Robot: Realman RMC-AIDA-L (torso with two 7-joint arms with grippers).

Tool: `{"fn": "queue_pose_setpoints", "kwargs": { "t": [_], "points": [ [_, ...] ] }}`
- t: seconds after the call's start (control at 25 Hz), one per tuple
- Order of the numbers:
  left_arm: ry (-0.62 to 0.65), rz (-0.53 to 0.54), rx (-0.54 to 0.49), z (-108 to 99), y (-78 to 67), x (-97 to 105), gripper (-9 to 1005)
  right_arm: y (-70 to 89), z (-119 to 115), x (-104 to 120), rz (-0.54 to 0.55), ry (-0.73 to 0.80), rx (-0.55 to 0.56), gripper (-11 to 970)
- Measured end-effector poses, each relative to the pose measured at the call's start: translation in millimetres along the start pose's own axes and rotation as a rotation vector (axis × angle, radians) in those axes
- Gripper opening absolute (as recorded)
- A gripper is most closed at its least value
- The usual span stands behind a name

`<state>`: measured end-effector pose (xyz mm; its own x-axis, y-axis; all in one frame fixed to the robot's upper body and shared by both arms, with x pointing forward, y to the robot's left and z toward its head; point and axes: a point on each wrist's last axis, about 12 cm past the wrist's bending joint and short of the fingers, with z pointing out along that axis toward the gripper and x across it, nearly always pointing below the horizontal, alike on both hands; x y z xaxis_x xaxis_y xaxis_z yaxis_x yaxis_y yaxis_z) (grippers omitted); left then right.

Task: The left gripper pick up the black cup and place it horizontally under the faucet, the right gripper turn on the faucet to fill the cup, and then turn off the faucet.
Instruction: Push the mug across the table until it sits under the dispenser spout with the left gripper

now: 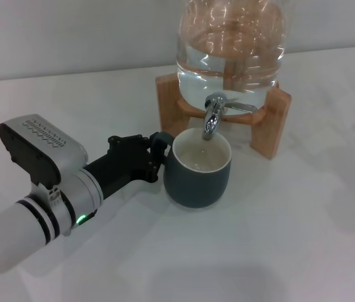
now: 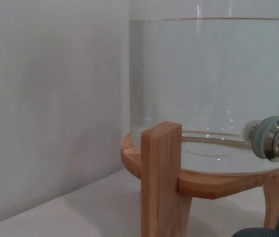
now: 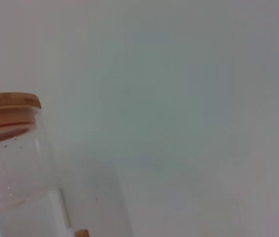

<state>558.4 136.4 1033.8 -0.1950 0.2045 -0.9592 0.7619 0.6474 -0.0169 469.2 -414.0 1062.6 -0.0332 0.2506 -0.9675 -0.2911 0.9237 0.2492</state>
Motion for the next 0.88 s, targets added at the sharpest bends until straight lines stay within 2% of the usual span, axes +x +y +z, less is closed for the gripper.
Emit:
{"fn": "queue_pose_setpoints", "kwargs": {
  "t": [0.56, 0.88],
  "points": [
    [0.031, 0.011, -0.029, 5.2, 7.9, -2.6, 110, -0.4, 2.4, -0.4, -0.001, 0.000, 0.003, 843],
    [0.032, 0.009, -0.027, 5.8, 6.5, -2.0, 111, 0.2, 1.9, 1.7, -0.001, 0.001, 0.006, 843]
  ]
}}
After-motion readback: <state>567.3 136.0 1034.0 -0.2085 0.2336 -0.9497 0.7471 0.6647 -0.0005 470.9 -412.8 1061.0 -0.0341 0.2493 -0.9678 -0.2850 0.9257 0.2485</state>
